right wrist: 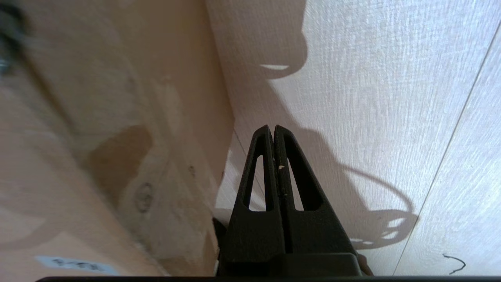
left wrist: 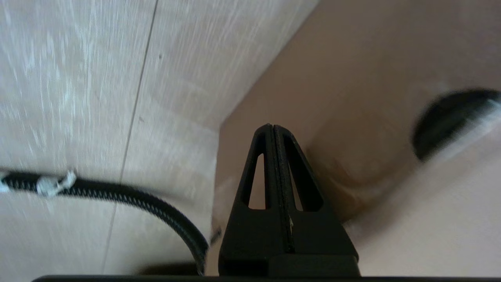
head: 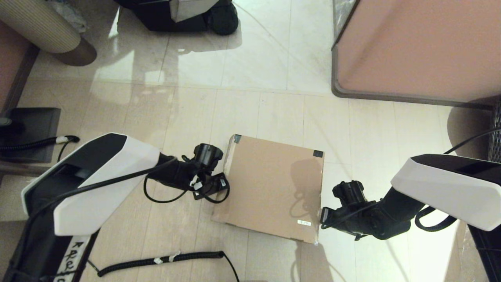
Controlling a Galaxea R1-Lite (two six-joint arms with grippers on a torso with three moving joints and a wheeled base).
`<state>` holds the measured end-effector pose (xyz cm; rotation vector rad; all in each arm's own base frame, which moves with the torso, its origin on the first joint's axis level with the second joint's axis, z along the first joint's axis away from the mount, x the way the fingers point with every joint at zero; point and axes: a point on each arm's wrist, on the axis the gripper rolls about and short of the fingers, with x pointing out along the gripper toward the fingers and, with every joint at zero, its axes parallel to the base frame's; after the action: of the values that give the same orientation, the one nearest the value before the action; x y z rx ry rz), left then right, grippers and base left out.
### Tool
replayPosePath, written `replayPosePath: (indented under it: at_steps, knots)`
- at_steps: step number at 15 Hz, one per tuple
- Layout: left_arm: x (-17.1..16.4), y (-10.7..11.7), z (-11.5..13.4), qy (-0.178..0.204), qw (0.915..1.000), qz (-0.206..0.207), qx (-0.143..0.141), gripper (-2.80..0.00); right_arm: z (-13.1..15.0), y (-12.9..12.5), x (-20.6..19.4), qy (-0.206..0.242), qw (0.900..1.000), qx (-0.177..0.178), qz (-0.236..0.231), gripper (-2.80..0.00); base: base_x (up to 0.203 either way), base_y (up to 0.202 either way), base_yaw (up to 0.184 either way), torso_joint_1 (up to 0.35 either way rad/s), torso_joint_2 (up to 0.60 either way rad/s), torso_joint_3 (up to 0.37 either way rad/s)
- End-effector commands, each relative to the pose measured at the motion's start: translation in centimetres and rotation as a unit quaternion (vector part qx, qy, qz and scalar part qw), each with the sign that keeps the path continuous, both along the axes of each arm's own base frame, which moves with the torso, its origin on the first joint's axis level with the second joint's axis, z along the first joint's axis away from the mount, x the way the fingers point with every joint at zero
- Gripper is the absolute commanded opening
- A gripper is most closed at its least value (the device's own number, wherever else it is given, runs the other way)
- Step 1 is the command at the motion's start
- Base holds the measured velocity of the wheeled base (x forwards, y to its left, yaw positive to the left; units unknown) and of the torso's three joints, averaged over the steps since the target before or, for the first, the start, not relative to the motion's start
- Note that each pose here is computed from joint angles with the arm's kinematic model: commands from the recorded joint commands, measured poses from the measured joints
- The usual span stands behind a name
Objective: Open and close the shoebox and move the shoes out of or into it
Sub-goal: Open the shoe box
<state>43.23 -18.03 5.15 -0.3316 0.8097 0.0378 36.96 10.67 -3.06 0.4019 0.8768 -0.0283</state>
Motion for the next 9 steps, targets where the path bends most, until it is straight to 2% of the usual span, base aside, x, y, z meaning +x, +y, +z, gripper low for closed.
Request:
replayPosePath:
  at_steps: [1, 5, 9]
  knots:
    - [-0.6, 0.0, 1.1, 0.001, 0.9999, 0.008, -0.011, -2.80, -0.3, -0.1, 0.0, 0.003, 1.000, 0.002, -0.001, -2.80, 0.000, 0.000, 0.000, 0.000, 0.00, 0.000]
    - [-2.3, -0.9, 2.3, 0.044, 0.9972, 0.016, -0.058, -2.80, 0.1, -0.3, 0.1, 0.002, 1.000, 0.019, 0.007, -2.80, 0.000, 0.000, 0.000, 0.000, 0.00, 0.000]
    - [-3.5, -2.1, 1.8, 0.058, 0.9968, 0.001, -0.054, -2.80, 0.6, -0.3, 0.3, -0.003, 1.000, 0.027, 0.006, -2.80, 0.000, 0.000, 0.000, 0.000, 0.00, 0.000]
